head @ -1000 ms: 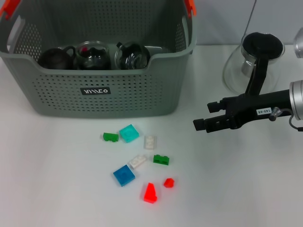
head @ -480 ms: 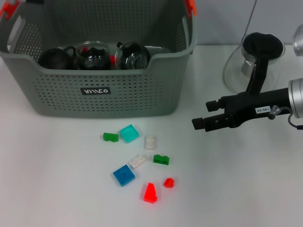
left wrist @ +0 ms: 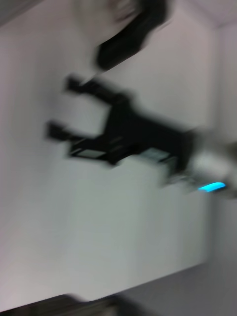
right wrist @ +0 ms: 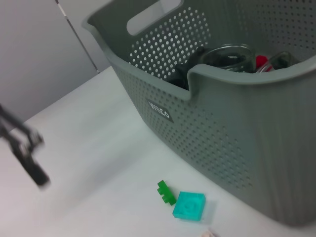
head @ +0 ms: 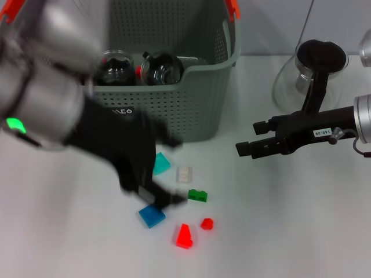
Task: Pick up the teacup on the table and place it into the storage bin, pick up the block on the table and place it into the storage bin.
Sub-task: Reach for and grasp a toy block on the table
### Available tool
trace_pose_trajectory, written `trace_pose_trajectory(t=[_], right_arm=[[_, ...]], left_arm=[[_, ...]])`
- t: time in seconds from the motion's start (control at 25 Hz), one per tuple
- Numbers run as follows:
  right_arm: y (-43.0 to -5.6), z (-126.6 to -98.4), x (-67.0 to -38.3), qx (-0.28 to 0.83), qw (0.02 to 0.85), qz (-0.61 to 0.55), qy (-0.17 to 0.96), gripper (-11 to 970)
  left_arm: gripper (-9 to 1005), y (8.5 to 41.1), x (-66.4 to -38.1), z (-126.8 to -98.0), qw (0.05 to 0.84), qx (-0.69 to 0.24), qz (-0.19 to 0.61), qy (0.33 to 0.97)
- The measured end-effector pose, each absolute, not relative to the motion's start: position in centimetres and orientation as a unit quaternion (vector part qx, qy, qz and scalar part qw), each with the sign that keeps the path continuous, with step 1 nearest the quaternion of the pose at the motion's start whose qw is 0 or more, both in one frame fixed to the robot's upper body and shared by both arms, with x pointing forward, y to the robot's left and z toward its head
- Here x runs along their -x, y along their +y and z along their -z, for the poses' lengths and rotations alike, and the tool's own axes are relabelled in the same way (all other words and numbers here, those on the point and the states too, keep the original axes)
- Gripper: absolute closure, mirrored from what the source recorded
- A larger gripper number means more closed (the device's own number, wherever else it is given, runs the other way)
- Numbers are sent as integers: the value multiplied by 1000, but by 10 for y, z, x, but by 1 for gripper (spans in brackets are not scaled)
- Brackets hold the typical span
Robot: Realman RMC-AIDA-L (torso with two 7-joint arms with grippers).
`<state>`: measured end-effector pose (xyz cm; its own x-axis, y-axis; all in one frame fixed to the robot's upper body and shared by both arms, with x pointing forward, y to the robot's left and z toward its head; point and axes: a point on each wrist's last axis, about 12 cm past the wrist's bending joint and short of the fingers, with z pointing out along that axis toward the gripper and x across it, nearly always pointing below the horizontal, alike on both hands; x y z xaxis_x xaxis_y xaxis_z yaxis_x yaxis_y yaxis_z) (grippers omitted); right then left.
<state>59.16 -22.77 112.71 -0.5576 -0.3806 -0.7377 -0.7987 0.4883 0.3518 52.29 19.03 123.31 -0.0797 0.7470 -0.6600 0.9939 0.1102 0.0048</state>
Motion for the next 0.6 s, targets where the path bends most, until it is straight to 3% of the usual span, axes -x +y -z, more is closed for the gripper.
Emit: trace_pose_trajectory(t=[0.2,0.6], right_arm=[[-229,-1126,-591,362,297,-351,811,31],[-231,-1122,-590,358,296,-350,814,32]], left_arm=[[79,166,-515,-1197,170,-638,160,734],[81,140,-534,-1151,126,-592,81,792]])
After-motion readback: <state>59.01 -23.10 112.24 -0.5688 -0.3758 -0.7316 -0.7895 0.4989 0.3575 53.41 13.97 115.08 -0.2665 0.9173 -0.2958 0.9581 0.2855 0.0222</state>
